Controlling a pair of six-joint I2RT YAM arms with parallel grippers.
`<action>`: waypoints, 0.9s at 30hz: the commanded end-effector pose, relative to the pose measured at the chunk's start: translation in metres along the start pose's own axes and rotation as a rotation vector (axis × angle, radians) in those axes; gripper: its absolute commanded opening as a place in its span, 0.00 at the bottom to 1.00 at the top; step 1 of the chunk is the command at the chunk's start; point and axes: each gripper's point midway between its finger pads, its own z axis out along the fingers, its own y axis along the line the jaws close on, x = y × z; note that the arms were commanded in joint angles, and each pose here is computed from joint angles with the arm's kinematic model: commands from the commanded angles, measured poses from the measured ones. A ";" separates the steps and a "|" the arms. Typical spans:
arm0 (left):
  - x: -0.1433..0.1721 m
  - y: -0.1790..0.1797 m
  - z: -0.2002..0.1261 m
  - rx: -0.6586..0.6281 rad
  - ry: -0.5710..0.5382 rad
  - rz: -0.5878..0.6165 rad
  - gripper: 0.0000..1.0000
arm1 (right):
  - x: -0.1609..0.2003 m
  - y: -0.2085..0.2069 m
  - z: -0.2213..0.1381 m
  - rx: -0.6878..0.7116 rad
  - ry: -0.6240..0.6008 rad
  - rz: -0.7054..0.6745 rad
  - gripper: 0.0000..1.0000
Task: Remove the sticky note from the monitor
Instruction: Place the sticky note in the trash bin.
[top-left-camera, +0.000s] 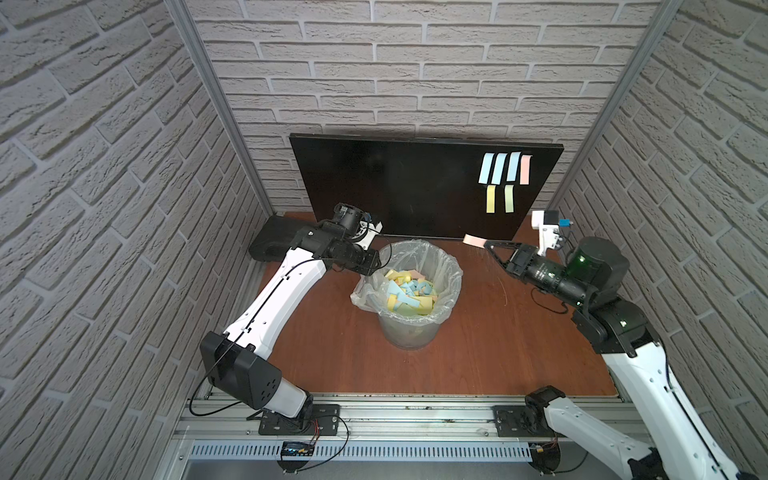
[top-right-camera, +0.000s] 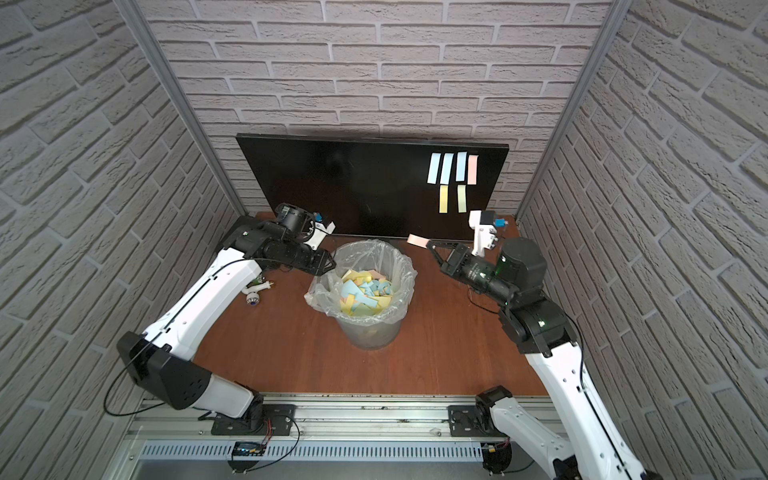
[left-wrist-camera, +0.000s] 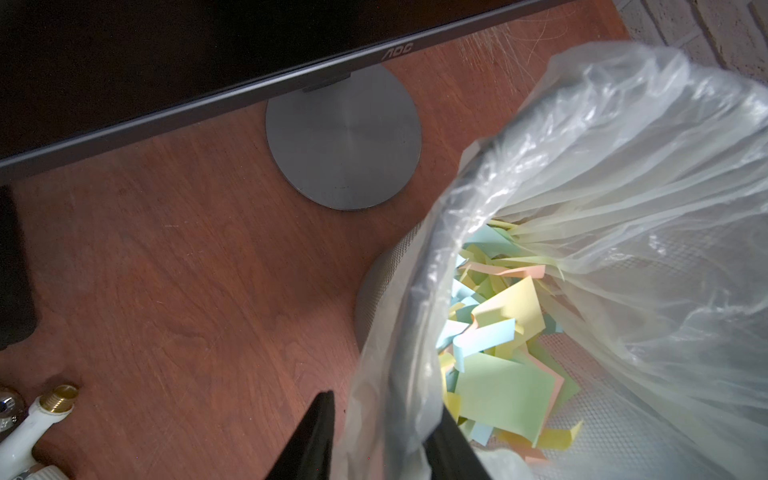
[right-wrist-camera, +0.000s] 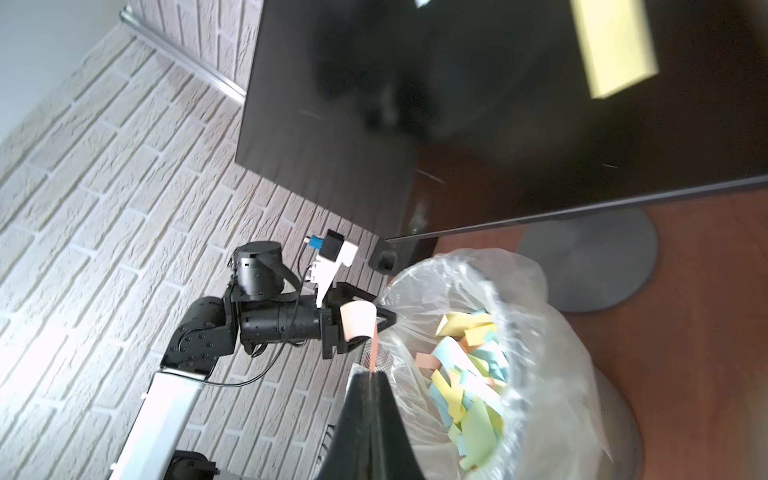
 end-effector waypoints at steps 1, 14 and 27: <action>0.000 0.007 0.003 -0.019 0.010 -0.002 0.37 | 0.017 -0.003 0.038 0.083 0.094 -0.156 0.03; -0.001 0.008 0.002 -0.019 0.010 -0.003 0.37 | 0.095 -0.021 0.109 0.317 0.396 -0.441 0.19; -0.002 0.007 0.001 -0.017 0.005 -0.005 0.37 | 0.102 -0.027 0.111 0.344 0.433 -0.466 0.50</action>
